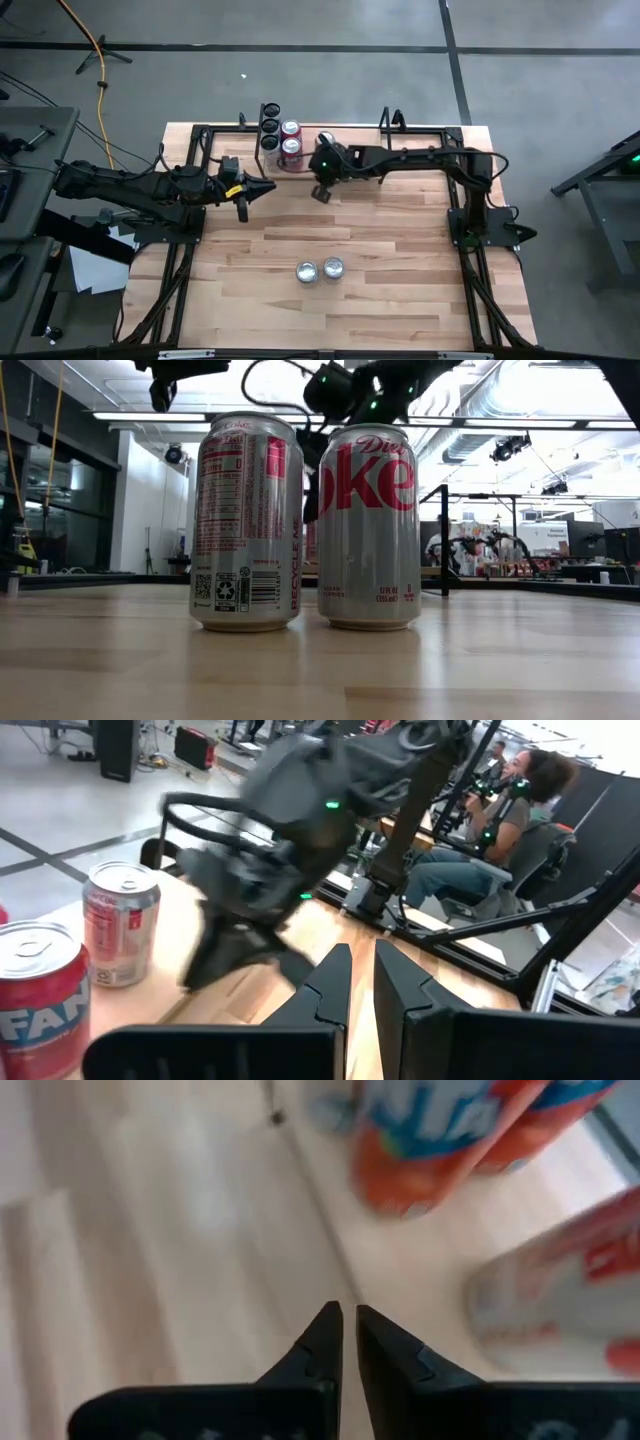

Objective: Place canned beverage on shelf
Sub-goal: Put the top right silver soda can on the shelf

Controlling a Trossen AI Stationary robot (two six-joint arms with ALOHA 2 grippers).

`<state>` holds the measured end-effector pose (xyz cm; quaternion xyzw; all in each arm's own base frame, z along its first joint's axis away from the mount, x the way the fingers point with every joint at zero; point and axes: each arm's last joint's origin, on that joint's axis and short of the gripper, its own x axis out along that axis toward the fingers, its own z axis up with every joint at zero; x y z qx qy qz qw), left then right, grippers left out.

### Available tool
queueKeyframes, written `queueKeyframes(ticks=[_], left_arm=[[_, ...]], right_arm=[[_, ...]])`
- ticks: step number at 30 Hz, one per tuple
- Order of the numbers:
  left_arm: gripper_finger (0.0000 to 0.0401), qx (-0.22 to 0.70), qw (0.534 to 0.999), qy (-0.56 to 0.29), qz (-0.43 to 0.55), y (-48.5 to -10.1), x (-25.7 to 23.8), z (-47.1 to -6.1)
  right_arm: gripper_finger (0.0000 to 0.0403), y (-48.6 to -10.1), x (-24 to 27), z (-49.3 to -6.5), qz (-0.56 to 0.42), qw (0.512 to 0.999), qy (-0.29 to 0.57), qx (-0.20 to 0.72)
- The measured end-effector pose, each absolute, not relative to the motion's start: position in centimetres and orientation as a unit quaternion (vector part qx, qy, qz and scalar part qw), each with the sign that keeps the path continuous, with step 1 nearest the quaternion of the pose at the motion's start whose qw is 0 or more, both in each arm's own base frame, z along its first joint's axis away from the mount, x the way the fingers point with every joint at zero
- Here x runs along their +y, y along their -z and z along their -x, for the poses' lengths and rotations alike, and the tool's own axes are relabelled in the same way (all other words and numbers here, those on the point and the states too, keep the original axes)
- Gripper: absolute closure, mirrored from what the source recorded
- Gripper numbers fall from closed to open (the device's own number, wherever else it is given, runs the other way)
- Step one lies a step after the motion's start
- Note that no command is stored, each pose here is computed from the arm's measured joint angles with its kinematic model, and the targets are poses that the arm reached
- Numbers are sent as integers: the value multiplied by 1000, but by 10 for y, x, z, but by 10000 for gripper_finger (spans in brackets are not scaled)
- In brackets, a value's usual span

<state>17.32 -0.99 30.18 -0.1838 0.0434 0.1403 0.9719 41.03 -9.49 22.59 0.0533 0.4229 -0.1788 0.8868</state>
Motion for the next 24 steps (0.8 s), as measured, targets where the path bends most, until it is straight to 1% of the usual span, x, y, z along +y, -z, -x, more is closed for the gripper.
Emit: queueKeyframes(ticks=[5, 10, 13, 16, 20, 24], left_arm=[[398, 42, 970, -154, 181, -302, -9, -173], [398, 45, 971, -155, 174, -301, -9, -173], [398, 48, 975, -154, 154, -301, -9, -173], [398, 51, 978, -153, 134, -301, -9, -173], [398, 51, 980, -151, 117, -302, -9, -172], [398, 46, 983, -145, 106, -305, -9, -169]], right_arm=[[387, -252, -79, -389, -27, 876, 160, 454], [387, -279, -72, -360, -23, 878, 175, 445], [387, -288, -71, -336, -56, 887, 197, 414], [383, -290, -68, -312, -125, 895, 223, 365], [355, -298, -63, -293, -195, 913, 229, 275], [297, -303, -63, -292, -203, 922, 234, 233]])
